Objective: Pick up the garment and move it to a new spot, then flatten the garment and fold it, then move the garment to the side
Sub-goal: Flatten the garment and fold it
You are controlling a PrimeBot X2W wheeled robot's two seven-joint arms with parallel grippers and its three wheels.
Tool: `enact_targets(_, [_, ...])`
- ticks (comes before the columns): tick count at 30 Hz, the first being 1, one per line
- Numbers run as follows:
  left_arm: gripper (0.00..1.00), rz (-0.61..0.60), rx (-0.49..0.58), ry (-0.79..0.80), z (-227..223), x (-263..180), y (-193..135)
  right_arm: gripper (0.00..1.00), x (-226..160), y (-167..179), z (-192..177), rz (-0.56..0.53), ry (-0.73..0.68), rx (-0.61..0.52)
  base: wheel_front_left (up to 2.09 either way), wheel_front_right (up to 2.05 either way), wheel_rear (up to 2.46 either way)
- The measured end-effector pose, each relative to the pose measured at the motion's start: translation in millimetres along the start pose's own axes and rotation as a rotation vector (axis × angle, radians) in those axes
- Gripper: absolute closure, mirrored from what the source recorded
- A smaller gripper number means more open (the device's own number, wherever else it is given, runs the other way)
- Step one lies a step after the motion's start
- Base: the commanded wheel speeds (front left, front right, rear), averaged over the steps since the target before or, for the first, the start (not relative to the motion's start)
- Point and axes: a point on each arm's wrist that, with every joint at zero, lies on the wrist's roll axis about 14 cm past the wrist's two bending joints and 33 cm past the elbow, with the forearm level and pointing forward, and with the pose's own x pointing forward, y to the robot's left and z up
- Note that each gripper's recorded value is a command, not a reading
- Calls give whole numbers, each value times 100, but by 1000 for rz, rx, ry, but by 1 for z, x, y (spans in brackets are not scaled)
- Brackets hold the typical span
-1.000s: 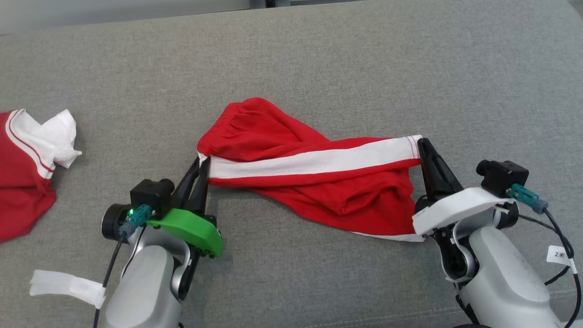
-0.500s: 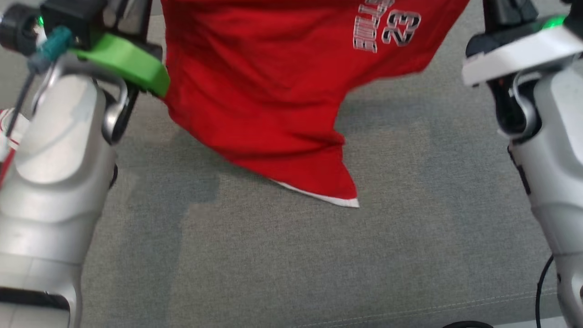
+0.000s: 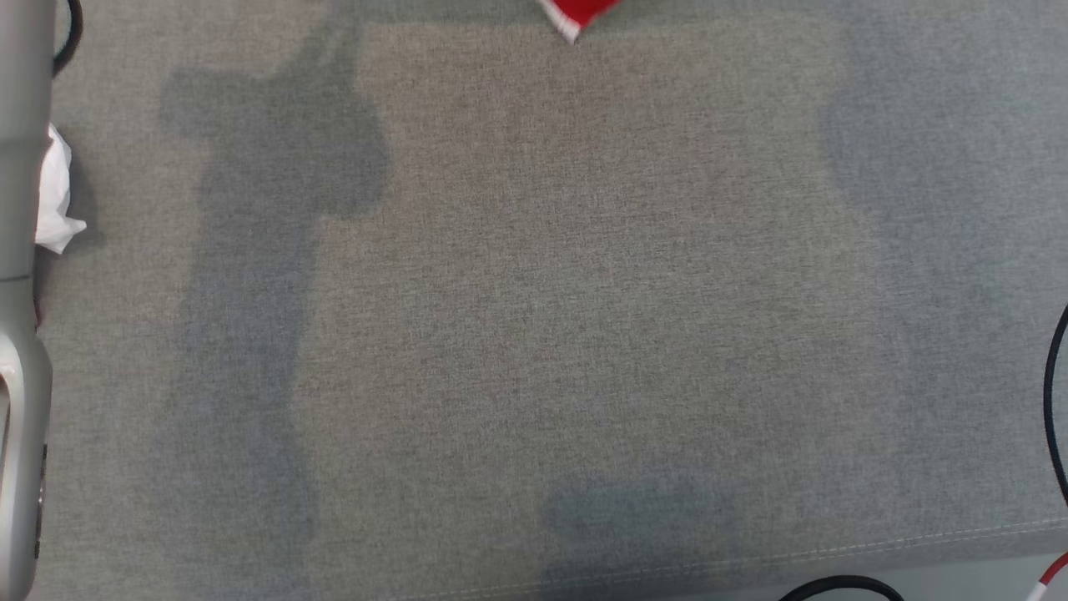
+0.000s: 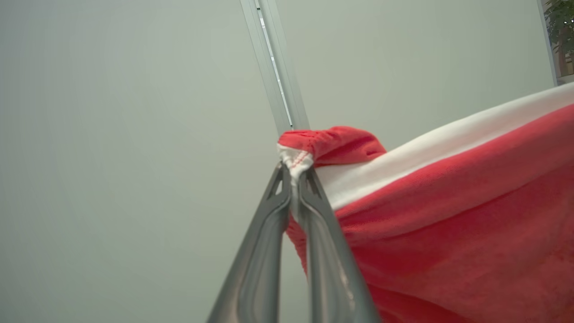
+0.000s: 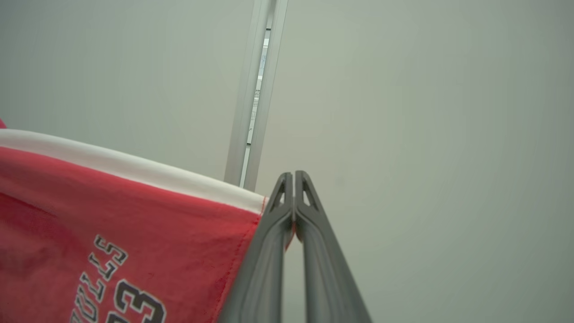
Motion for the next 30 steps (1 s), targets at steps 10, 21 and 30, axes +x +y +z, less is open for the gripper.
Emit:
enact_targets(10, [100,62,-167,126,-87,-38,-14,100,-10,8,-62,12,67,7,0,0,0])
enact_targets(21, [100,162,-465,605,-198,-233,-95,100,-166,58,-152,14,448,259,0,0,0])
enact_targets(30, [100,199,-541,729,-186,-307,-129,100,-253,77,-142,-45,598,360,0,0,0])
